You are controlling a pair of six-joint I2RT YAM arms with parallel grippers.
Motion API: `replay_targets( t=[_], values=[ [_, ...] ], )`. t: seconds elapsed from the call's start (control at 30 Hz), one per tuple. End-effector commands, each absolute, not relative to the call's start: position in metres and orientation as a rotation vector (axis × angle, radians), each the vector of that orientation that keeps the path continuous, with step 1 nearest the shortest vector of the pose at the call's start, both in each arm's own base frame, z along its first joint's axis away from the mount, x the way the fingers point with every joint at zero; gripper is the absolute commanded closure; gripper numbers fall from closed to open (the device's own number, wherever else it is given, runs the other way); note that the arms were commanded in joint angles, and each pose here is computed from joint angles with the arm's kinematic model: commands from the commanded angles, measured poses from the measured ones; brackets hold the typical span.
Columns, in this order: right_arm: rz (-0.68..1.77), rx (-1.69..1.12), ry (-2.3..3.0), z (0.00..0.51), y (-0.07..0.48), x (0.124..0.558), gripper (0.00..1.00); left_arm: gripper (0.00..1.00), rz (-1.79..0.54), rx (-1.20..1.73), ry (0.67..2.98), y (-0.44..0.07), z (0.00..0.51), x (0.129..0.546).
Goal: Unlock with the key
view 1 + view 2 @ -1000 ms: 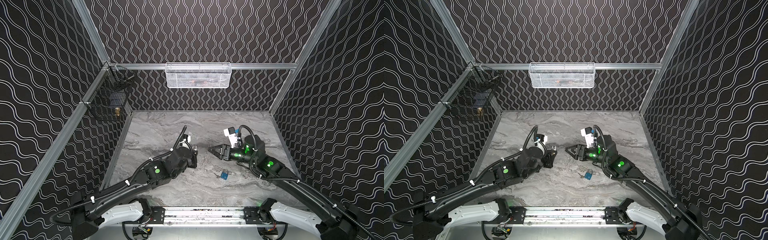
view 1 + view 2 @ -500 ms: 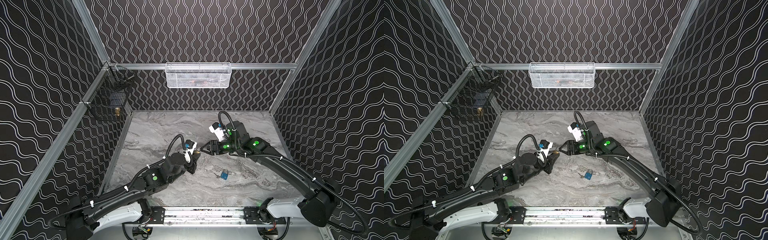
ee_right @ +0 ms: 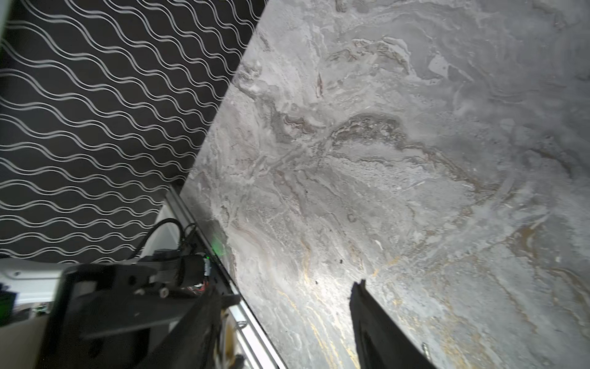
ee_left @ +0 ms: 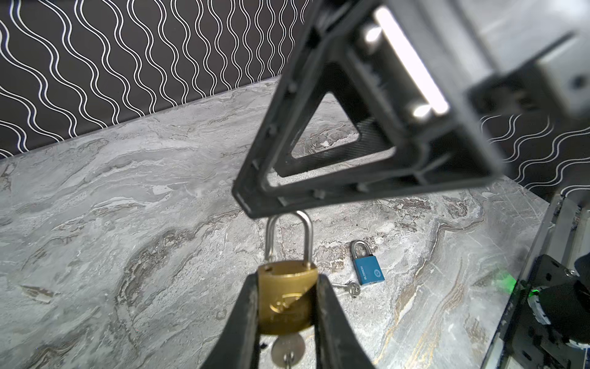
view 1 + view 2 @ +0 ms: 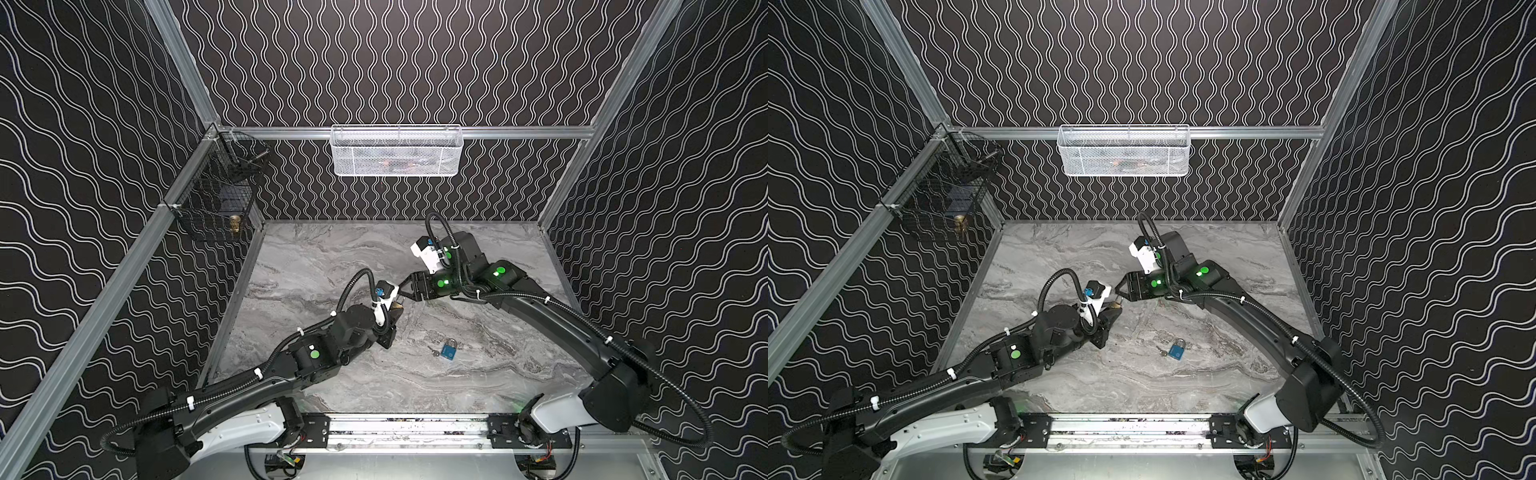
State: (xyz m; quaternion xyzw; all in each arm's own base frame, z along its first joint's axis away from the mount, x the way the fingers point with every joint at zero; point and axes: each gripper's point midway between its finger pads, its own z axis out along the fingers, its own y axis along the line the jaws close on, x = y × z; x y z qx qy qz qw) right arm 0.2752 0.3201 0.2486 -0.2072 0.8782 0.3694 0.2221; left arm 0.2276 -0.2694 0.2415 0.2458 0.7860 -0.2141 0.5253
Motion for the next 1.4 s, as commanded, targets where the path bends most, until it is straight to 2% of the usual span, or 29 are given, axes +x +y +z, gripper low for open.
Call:
replay_targets(
  t=[0.0, 0.2, 0.4, 0.7, 0.97, 1.17, 1.37],
  values=[
    [0.94, -0.622, 2.467, 0.239, 0.314, 0.275, 0.35, 1.0, -0.509, 0.591, 1.843, -0.27, 0.248, 0.229],
    [0.874, -0.674, 2.488, 0.23, 0.308, 0.275, 0.36, 1.0, -0.477, 0.588, 1.85, -0.264, 0.246, 0.23],
    [0.928, -0.679, 2.517, 0.222, 0.302, 0.261, 0.36, 1.0, -0.436, 0.563, 1.913, -0.26, 0.227, 0.233],
    [0.699, -0.333, 2.64, 0.169, 0.237, 0.269, 0.33, 1.0, -0.267, 0.419, 2.315, -0.237, 0.135, 0.226],
    [0.694, -0.182, 2.695, 0.127, 0.214, 0.25, 0.33, 1.0, -0.219, 0.33, 2.585, -0.236, 0.061, 0.21],
    [0.68, -0.135, 2.727, 0.111, 0.207, 0.242, 0.33, 0.87, -0.174, 0.275, 2.677, -0.236, 0.039, 0.216],
    [0.678, -0.081, 2.769, 0.095, 0.201, 0.232, 0.33, 0.61, -0.148, 0.235, 2.746, -0.234, 0.022, 0.211]
  ],
)
